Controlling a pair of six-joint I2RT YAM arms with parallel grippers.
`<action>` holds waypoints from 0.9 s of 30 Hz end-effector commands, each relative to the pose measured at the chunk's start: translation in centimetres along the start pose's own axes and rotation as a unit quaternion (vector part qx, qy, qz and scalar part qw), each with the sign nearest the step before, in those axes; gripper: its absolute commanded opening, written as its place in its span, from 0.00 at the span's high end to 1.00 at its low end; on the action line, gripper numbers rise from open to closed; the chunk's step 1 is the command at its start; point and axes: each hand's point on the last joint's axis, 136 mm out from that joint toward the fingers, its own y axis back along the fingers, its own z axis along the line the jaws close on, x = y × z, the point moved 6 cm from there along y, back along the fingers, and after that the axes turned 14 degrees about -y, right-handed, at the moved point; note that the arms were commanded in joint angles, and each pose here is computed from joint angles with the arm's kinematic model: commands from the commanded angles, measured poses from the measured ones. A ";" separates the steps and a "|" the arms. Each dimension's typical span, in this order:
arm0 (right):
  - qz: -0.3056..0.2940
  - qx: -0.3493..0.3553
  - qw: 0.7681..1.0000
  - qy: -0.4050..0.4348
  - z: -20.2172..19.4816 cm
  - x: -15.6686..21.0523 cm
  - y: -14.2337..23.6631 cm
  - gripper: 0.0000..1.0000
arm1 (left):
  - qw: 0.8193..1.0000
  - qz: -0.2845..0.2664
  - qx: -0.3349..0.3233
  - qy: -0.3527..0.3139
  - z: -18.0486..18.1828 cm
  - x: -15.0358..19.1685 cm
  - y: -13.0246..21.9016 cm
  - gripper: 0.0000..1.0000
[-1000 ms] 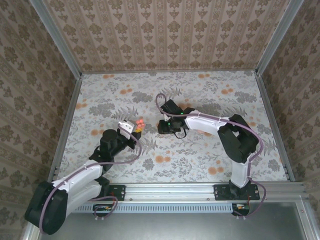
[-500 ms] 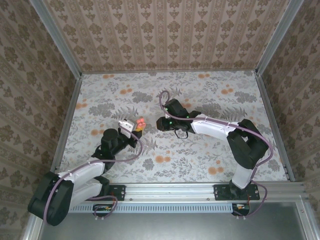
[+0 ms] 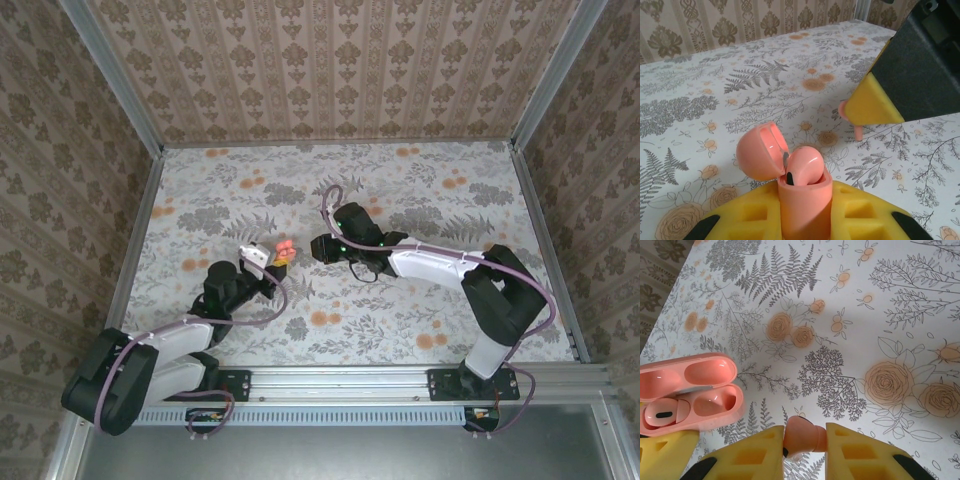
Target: Insert the wireless bluetooth earbuds into the charging case
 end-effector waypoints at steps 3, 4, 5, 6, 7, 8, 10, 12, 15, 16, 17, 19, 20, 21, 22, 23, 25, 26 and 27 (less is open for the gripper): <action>-0.037 -0.045 0.998 0.033 1.7 -0.5 1.1 0.77 | 0.999 -0.033 0.013 -0.019 -0.2 -0.8 0.3 0.94; -0.041 -0.050 0.997 0.037 1.9 -0.5 1.3 0.77 | 0.999 -0.037 0.014 -0.021 -0.3 -0.9 0.3 0.94; -0.046 -0.056 0.996 0.042 2.1 -0.5 1.4 0.77 | 0.999 -0.041 0.016 -0.022 -0.3 -1.0 0.3 0.94; -0.052 -0.063 0.996 0.046 2.3 -0.6 1.6 0.78 | 0.999 -0.044 0.018 -0.022 -0.4 -1.1 0.3 0.94; -0.059 -0.072 0.994 0.053 2.6 -0.7 1.9 0.78 | 0.998 -0.050 0.022 -0.024 -0.5 -1.2 0.4 0.94; -0.070 -0.083 0.992 0.059 2.9 -0.9 2.3 0.77 | 0.998 -0.056 0.024 -0.026 -0.6 -1.3 0.5 0.94; -0.087 -0.097 0.989 0.070 3.3 -1.1 2.9 0.77 | 0.997 -0.063 0.026 -0.029 -0.6 -1.5 0.6 0.94; -0.102 -0.112 0.985 0.078 3.7 -1.3 3.6 0.77 | 0.997 -0.069 0.029 -0.032 -0.7 -1.8 0.7 0.94; -0.119 -0.139 0.980 0.085 4.2 -1.3 4.3 0.77 | 0.996 -0.079 0.034 -0.036 -0.8 -2.2 0.9 0.94; -0.121 -0.147 0.978 0.086 4.4 -1.3 4.5 0.77 | 0.995 -0.084 0.034 -0.036 -0.8 -2.4 0.9 0.94; -0.122 -0.158 0.976 0.087 4.7 -1.3 4.6 0.77 | 0.995 -0.087 0.034 -0.037 -0.8 -2.6 1.0 0.93; -0.123 -0.173 0.973 0.087 5.1 -1.3 4.7 0.77 | 0.994 -0.093 0.033 -0.038 -0.8 -2.9 1.2 0.93; -0.123 -0.179 0.972 0.086 5.2 -1.2 4.7 0.77 | 0.994 -0.097 0.032 -0.039 -0.8 -3.0 1.3 0.94; -0.123 -0.184 0.971 0.087 5.4 -1.2 4.6 0.77 | 0.994 -0.100 0.032 -0.040 -0.8 -3.2 1.3 0.93; -0.123 -0.186 0.971 0.085 5.4 -1.2 4.6 0.77 | 0.993 -0.103 0.031 -0.040 -0.7 -3.4 1.4 0.93; -0.124 -0.189 0.971 0.083 5.5 -1.3 4.5 0.77 | 0.993 -0.106 0.032 -0.042 -0.8 -3.5 1.5 0.93; -0.124 -0.194 0.970 0.080 5.6 -1.3 4.4 0.77 | 0.993 -0.109 0.032 -0.043 -0.8 -3.7 1.7 0.93; -0.124 -0.195 0.970 0.079 5.6 -1.3 4.3 0.77 | 0.992 -0.112 0.031 -0.045 -0.8 -3.8 1.8 0.93; -0.123 -0.198 0.969 0.079 5.7 -1.4 4.2 0.77 | 0.992 -0.113 0.031 -0.045 -0.8 -3.9 1.8 0.93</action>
